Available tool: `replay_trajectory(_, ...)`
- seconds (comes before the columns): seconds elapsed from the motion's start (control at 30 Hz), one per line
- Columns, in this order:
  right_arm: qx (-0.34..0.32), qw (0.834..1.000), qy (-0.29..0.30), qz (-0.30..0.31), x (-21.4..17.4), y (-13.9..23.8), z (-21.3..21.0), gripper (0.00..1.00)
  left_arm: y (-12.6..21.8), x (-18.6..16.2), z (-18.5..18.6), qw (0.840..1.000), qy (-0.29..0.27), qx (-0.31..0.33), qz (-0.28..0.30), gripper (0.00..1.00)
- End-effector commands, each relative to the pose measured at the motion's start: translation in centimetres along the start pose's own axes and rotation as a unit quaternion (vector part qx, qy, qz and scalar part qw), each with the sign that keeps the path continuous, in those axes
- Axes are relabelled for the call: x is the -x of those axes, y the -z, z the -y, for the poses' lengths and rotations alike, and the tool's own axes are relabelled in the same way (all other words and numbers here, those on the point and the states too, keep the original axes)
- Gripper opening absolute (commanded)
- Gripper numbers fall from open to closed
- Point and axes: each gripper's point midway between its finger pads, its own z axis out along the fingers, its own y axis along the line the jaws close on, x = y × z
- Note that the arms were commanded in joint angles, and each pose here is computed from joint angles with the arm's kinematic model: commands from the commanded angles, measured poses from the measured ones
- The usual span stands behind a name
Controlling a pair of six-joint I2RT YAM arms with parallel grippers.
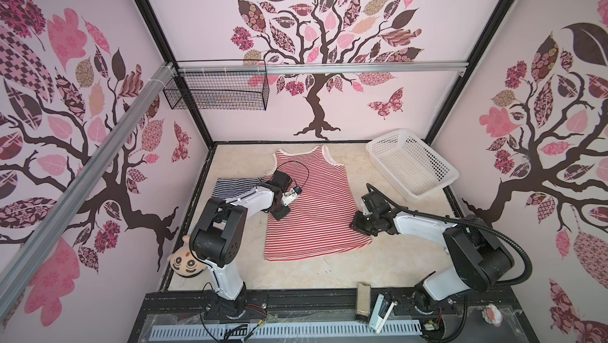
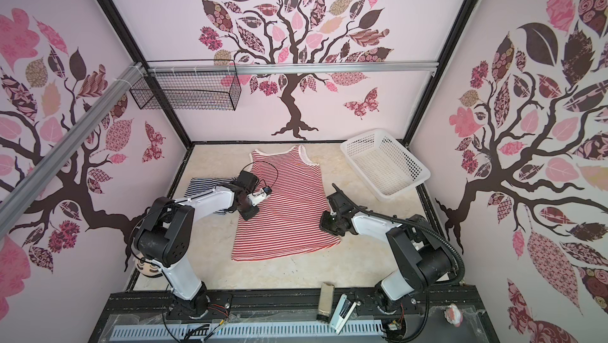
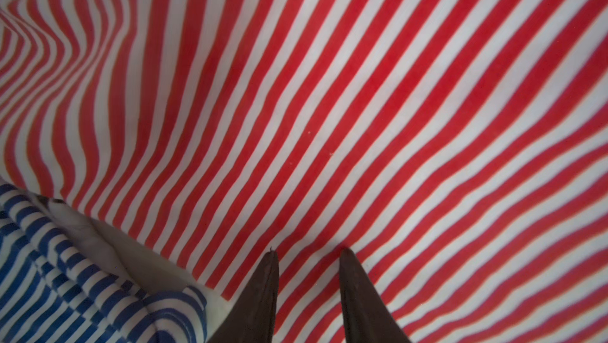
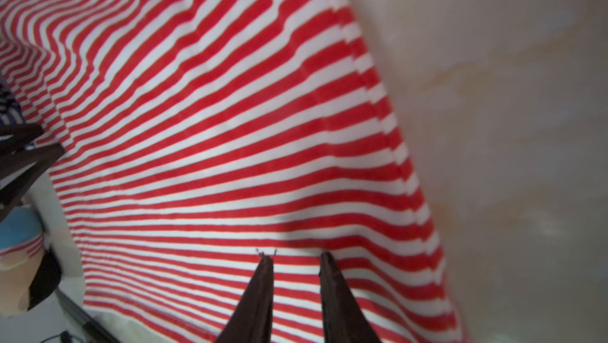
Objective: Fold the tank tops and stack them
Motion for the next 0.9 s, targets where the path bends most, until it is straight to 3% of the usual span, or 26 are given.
replay_trajectory(0.0, -0.105, 0.994, 0.003, 0.007, 1.3, 0.7, 4.2, 0.31, -0.6, -1.8, 2.9, 0.998, -0.047, -0.018, -0.038, 0.36)
replay_trajectory(0.23, -0.172, 0.984, -0.010, 0.042, 6.5, 2.6, 7.1, 0.34, 1.0, -1.5, 9.0, 0.990, -0.125, -0.046, -0.048, 0.36)
replay_trajectory(0.47, -0.205, 0.974, -0.023, 0.091, 13.8, 5.3, 6.4, 0.35, 3.7, 0.0, 16.2, 0.972, -0.211, -0.091, -0.049, 0.36)
replay_trajectory(0.57, -0.159, 0.982, -0.012, 0.097, 14.7, 6.9, 3.5, 0.34, 5.1, 1.2, 17.8, 0.969, -0.220, -0.107, -0.034, 0.36)
replay_trajectory(0.67, -0.117, 0.987, 0.011, 0.106, 12.8, 8.2, 0.9, 0.36, 6.0, 3.4, 15.5, 0.981, -0.178, -0.080, 0.000, 0.37)
replay_trajectory(0.87, -0.089, 0.994, 0.037, 0.060, 4.1, 7.2, 1.3, 0.38, 6.4, 7.4, 4.4, 0.998, -0.033, 0.003, 0.056, 0.39)
